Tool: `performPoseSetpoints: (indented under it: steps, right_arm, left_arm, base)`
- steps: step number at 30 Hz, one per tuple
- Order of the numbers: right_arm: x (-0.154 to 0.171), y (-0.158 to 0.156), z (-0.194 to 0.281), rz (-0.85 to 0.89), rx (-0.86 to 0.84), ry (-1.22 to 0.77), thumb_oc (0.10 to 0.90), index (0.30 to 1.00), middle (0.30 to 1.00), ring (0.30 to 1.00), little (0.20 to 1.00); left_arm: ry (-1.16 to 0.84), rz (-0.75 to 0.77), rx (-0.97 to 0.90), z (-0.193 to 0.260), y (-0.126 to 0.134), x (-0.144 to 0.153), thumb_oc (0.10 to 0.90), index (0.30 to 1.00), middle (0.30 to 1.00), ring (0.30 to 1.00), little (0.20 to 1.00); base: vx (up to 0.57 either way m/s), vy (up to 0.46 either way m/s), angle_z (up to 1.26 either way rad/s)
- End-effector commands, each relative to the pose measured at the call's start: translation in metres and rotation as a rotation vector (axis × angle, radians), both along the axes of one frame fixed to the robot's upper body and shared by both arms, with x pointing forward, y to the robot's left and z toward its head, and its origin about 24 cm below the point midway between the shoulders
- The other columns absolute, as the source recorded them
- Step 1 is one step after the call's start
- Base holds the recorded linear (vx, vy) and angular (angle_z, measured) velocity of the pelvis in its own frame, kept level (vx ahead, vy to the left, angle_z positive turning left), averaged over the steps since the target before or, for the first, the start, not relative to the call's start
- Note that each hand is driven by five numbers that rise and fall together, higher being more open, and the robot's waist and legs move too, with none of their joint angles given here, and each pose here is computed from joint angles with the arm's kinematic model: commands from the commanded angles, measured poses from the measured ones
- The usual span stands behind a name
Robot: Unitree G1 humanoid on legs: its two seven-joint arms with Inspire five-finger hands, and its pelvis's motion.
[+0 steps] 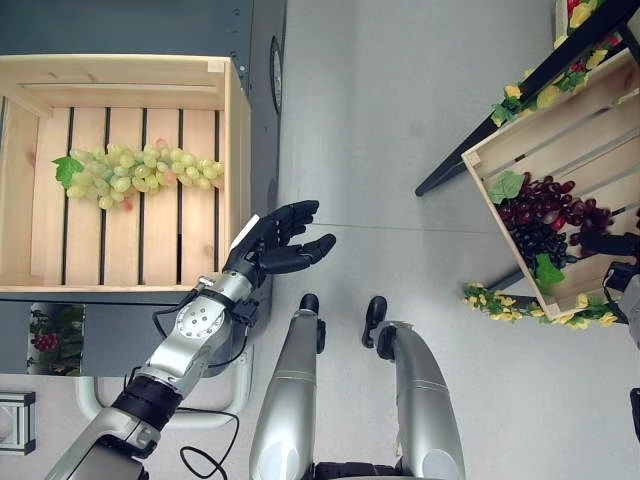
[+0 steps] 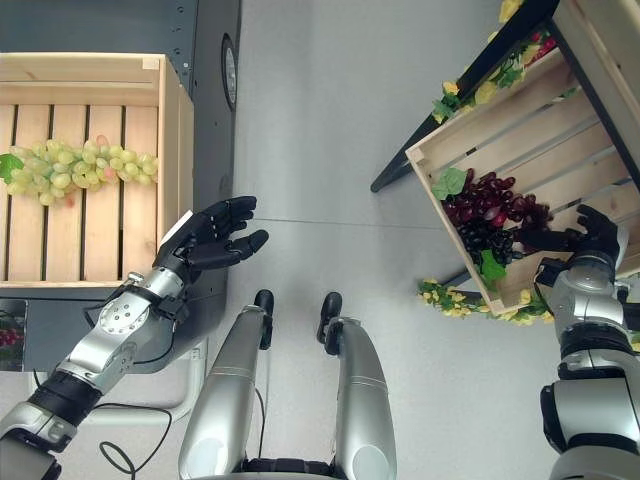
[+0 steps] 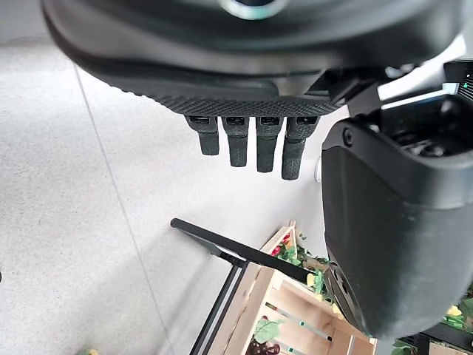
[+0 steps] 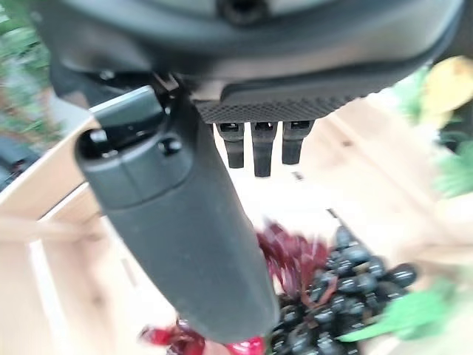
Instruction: Pick up the fruits from the basket on one side to the basket on the other side
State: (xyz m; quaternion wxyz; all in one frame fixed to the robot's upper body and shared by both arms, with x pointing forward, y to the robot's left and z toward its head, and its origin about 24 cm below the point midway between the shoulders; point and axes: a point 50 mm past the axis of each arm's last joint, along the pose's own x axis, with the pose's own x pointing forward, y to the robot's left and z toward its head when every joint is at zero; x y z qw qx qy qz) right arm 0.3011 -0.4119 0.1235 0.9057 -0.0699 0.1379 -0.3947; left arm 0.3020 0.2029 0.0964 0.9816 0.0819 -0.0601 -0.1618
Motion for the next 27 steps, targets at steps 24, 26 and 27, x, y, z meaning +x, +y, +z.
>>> performPoseSetpoints:
  steps: [24, 26, 27]
  right_arm:
    - [0.016, 0.035, 0.011, 0.294, -0.331, 0.011, 0.8, 0.9, 0.9, 0.9, 0.9]
    - [0.019, 0.044, 0.007, 0.328, -0.347, 0.005, 0.8, 0.9, 0.9, 0.9, 0.9]
    - [0.02, 0.045, 0.007, 0.333, -0.349, 0.005, 0.8, 0.9, 0.9, 0.9, 0.9]
  left_arm:
    - [-0.391, -0.148, -0.094, 0.077, -0.021, -0.002, 0.8, 0.9, 0.9, 0.9, 0.9]
    - [-0.453, -0.156, -0.11, 0.088, -0.023, -0.003, 0.8, 0.9, 0.9, 0.9, 0.9]
    - [-0.462, -0.154, -0.113, 0.09, -0.023, -0.003, 0.8, 0.9, 0.9, 0.9, 0.9]
  base:
    - [0.02, 0.018, 0.01]
    - [-0.01, 0.046, 0.02]
    - [-0.01, 0.05, 0.03]
